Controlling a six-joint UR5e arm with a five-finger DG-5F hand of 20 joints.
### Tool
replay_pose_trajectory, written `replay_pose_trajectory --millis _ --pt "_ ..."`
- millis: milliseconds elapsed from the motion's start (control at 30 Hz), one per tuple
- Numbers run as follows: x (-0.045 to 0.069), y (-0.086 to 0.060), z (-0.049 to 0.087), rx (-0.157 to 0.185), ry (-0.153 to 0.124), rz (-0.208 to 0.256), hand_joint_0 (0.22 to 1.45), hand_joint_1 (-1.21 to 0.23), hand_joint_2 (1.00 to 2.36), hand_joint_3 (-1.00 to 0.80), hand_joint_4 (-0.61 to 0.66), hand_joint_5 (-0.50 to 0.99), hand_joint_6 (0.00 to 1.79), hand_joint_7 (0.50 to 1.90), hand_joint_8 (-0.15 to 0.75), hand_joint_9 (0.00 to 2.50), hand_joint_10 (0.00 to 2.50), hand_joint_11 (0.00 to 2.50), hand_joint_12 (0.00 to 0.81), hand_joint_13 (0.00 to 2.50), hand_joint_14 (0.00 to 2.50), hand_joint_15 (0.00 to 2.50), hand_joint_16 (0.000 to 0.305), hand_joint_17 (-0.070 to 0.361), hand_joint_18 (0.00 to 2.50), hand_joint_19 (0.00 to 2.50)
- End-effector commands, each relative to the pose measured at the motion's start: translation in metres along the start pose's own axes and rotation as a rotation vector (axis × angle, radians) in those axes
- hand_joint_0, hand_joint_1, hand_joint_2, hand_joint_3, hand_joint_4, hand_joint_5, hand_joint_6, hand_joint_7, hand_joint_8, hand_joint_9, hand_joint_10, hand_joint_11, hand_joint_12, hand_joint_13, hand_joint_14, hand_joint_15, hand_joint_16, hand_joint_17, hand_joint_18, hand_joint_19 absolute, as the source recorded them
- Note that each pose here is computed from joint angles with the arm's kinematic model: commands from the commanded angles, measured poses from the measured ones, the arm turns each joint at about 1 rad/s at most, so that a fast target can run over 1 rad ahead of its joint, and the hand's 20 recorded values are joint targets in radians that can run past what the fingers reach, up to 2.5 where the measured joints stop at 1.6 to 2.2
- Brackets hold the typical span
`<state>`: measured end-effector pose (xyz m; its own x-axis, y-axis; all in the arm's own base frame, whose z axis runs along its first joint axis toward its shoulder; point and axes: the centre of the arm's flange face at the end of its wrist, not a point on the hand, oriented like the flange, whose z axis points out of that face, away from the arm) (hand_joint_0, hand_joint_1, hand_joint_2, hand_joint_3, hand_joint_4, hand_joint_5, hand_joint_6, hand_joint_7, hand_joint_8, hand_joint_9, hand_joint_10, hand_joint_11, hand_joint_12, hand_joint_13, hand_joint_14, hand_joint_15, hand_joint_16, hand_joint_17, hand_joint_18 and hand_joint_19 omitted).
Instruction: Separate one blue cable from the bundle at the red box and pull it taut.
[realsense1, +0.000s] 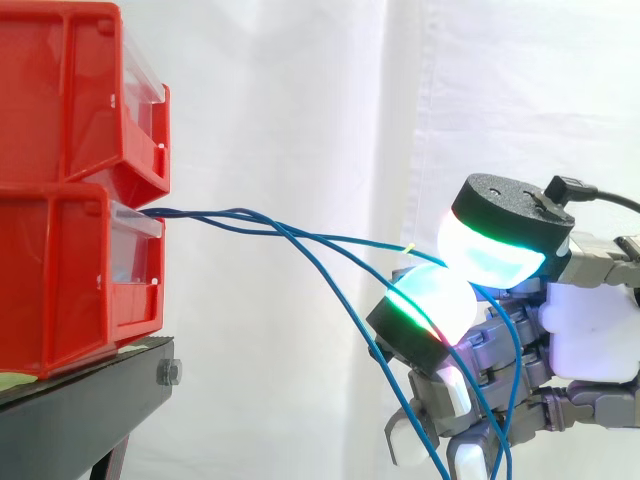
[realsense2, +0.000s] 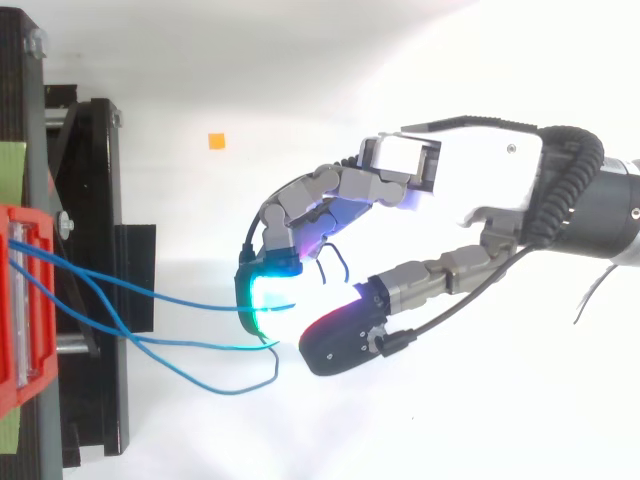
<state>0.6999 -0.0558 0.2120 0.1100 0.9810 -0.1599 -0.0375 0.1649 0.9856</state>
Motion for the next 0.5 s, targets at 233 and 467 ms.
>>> replay_pose_trajectory --millis 233,467 --pt "0.0012 -0.0001 0.0004 0.000 0.001 0.000 0.60 -0.72 1.02 -0.12 -0.06 -0.12 0.85 1.15 0.321 0.78 0.02 1.07 0.345 0.64 0.02 0.56 0.039 0.088 0.65 0.67" --pt "0.0000 0.0001 0.0000 0.000 0.000 0.000 0.60 -0.72 1.02 -0.12 -0.07 -0.12 0.85 1.15 0.321 0.78 0.02 1.07 0.345 0.64 0.02 0.56 0.039 0.088 0.65 0.66"
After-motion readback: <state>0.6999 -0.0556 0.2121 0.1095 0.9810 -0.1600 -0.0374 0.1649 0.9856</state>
